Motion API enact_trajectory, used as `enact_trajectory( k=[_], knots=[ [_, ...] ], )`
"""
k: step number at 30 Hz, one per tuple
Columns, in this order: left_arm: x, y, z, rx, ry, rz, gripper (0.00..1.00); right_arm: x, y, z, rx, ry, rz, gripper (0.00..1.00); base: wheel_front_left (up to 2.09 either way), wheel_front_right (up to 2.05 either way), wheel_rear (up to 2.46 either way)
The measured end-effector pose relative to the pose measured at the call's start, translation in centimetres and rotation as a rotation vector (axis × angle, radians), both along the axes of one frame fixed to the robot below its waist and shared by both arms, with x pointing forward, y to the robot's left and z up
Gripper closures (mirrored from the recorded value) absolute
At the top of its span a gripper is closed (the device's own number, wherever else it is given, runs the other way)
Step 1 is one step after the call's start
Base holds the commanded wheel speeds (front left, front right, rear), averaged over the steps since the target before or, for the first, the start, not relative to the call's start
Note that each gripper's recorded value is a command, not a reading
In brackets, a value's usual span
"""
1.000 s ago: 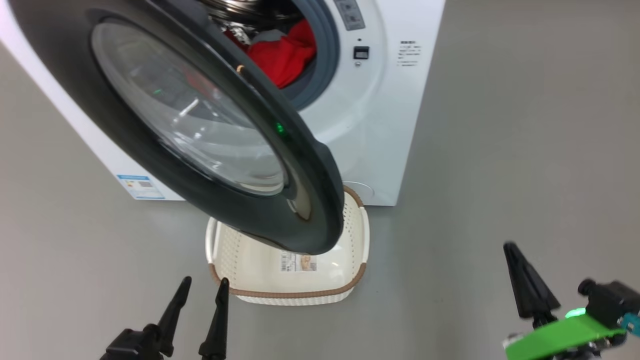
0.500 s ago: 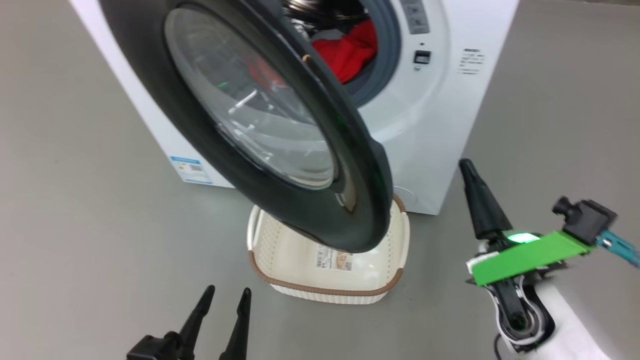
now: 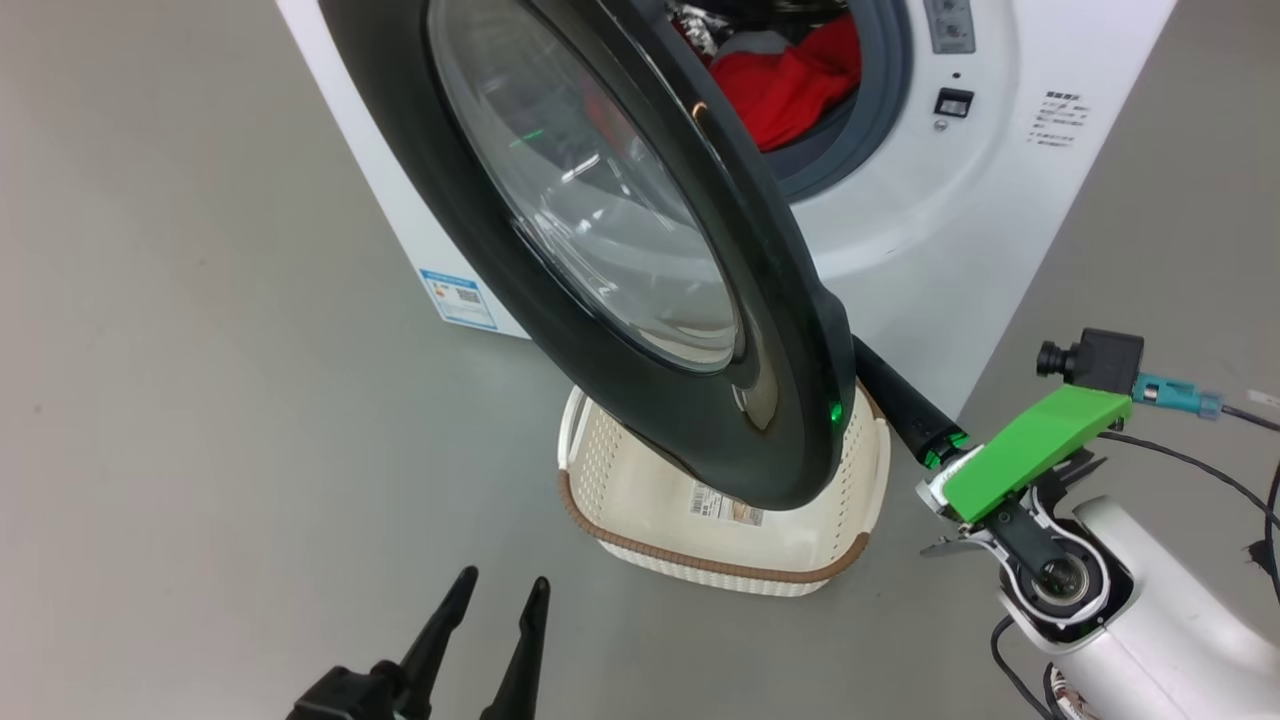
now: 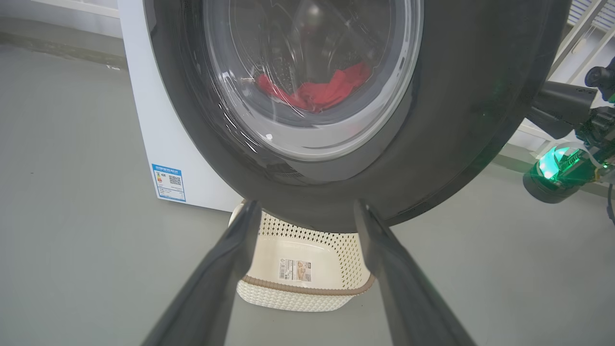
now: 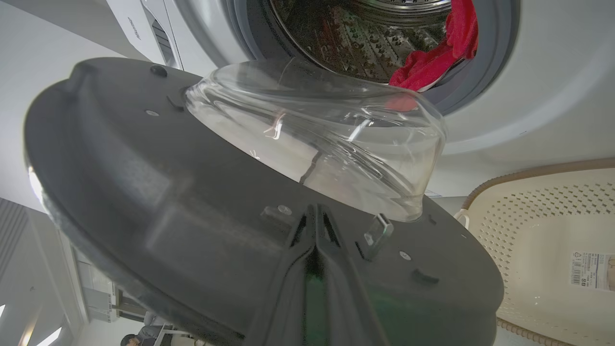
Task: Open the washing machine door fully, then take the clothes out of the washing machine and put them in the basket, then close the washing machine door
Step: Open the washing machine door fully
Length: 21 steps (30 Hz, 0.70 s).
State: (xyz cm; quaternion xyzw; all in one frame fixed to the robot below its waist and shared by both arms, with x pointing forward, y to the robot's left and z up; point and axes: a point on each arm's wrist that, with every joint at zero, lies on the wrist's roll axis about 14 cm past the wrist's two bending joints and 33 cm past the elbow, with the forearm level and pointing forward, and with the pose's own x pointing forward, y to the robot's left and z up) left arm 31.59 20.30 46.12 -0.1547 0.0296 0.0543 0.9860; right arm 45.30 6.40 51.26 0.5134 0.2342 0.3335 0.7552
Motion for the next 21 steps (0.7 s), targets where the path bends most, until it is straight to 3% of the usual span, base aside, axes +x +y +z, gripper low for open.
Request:
enact_trajectory(
  k=[21],
  knots=[
    [-1.3, 1.9, 1.2, 0.0, -0.031, 0.083, 0.0, -6.7, 7.6, -0.2, 0.007, 0.052, 0.356, 1.0, 0.0, 0.0, 0.0]
  ],
)
